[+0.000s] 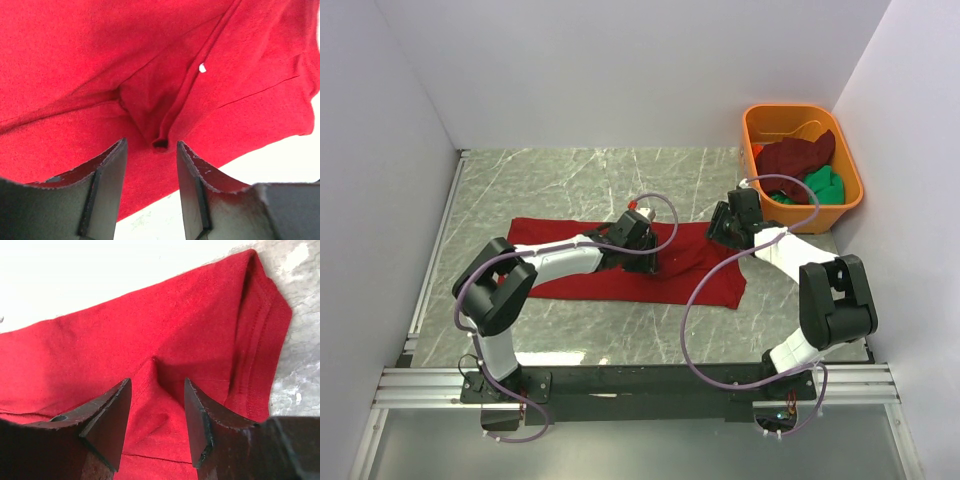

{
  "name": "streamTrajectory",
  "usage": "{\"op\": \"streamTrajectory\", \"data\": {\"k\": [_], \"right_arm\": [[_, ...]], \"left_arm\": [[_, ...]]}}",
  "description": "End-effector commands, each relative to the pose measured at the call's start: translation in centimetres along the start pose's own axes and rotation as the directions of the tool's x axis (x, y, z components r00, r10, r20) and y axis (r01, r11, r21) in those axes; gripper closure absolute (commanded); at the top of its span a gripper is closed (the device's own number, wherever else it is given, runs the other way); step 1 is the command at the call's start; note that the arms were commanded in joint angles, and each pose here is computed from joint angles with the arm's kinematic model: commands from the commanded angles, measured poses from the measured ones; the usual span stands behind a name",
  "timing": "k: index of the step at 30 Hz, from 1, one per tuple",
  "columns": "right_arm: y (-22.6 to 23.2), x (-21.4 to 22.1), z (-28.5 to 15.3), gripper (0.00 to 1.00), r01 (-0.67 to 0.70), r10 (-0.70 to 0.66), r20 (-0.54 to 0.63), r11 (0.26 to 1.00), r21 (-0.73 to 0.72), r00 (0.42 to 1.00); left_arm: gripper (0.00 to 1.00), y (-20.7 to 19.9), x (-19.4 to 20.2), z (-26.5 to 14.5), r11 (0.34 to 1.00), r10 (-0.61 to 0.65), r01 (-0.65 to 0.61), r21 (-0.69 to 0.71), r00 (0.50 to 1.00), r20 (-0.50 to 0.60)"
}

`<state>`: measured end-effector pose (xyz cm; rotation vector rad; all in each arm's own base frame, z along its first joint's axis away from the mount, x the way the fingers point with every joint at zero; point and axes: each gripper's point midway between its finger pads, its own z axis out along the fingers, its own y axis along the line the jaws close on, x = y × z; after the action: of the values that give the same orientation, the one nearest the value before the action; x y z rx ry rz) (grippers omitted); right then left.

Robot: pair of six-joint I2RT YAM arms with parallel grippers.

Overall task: Fold and stack the t-shirts
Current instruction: Fold the tshirt

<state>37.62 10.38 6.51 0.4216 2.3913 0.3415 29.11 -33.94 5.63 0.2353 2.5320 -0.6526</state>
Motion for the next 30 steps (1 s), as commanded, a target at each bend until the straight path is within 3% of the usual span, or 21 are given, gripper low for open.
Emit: {"op": "streamTrajectory", "data": {"k": [1, 18, 24, 30], "right_arm": [[1.2, -1.0, 0.2, 0.47, 0.006, -0.005, 0.025, 0.999, -0.043, 1.0], [1.0, 0.5, 1.1, 0.53, 0.012, -0.013, -0.018, 0.999, -0.035, 1.0], [1.3, 0.9, 0.7, 0.63, 0.01, -0.01, -0.018, 0.999, -0.043, 1.0], [1.1, 1.5, 0.1, 0.82, 0.012, -0.013, -0.021, 0.999, -0.04, 1.0]], "left_arm": [[0.51, -1.0, -1.3, -0.1, 1.0, 0.029, -0.029, 0.011, 0.999, 0.028], [0.57, -2.3, -0.7, 0.4, 0.997, 0.008, -0.01, 0.082, 1.0, 0.015], [0.7, -2.6, -0.9, 0.5, 0.996, 0.004, -0.005, 0.091, 1.0, 0.012], [0.84, -2.5, -1.3, 0.0, 0.997, 0.006, -0.007, 0.078, 1.0, 0.019]]}}
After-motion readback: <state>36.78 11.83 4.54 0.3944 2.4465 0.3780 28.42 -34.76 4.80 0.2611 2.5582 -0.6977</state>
